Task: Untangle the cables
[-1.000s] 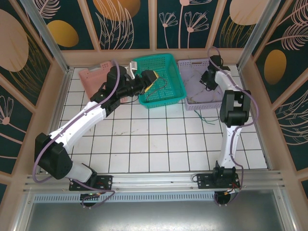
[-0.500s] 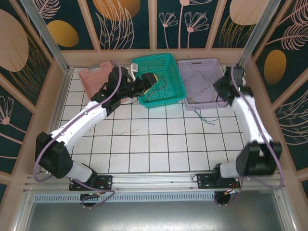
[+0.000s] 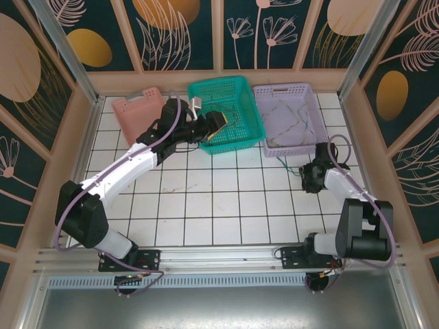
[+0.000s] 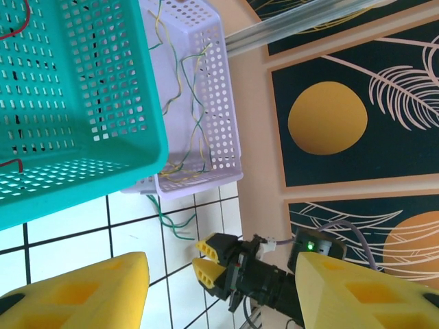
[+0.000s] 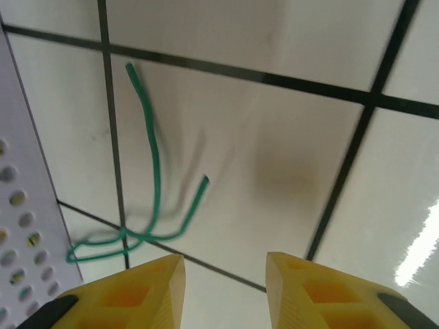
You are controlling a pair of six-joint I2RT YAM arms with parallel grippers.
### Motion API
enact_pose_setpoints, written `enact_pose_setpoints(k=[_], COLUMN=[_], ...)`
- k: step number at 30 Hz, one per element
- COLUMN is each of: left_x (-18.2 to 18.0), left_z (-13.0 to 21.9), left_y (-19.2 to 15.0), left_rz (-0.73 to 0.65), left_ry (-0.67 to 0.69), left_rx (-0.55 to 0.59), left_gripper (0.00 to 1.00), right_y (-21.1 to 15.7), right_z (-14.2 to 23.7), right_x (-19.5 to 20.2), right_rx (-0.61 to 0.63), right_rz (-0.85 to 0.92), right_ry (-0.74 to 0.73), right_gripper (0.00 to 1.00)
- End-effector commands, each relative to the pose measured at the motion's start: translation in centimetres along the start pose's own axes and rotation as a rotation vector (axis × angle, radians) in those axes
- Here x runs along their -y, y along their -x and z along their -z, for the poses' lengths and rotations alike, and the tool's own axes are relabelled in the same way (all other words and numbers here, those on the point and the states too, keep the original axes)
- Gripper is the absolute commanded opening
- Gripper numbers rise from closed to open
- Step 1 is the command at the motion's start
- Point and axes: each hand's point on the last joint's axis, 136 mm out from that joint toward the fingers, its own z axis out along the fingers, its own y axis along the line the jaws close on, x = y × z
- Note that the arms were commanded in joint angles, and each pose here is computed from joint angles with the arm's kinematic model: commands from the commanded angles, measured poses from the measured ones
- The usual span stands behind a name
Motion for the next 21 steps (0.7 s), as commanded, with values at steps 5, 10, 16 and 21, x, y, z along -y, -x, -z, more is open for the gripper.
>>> enact_pose_setpoints(k=[5, 10, 16, 21], left_x=[1.4, 1.4, 1.5, 1.8], left_z=[0.6, 0.9, 1.0, 0.9], left_y=[0.0, 0.0, 0.1, 0.2], left_rz=[-0.03, -0.03, -0.024, -0.019], left_ry=[-0.051, -0.051, -0.054, -0.067], left_rx=[0.008, 0.016, 0.019, 0.018], left_gripper=[0.59, 0.59, 0.59, 0.58], right_y=[0.0, 0.3, 0.6, 0.8], right_z=[-2.2, -3.1, -3.4, -4.5], right_x=[-1.4, -1.7, -2.0, -1.8], right_rx=[-0.066, -0.067, -0.059, -0.065], right_rz=[-0.136, -0.183, -0.183, -0.197], right_ry=[0.007, 0.009, -0.008, -0.023], right_gripper=[0.36, 0.34, 0.34, 0.31])
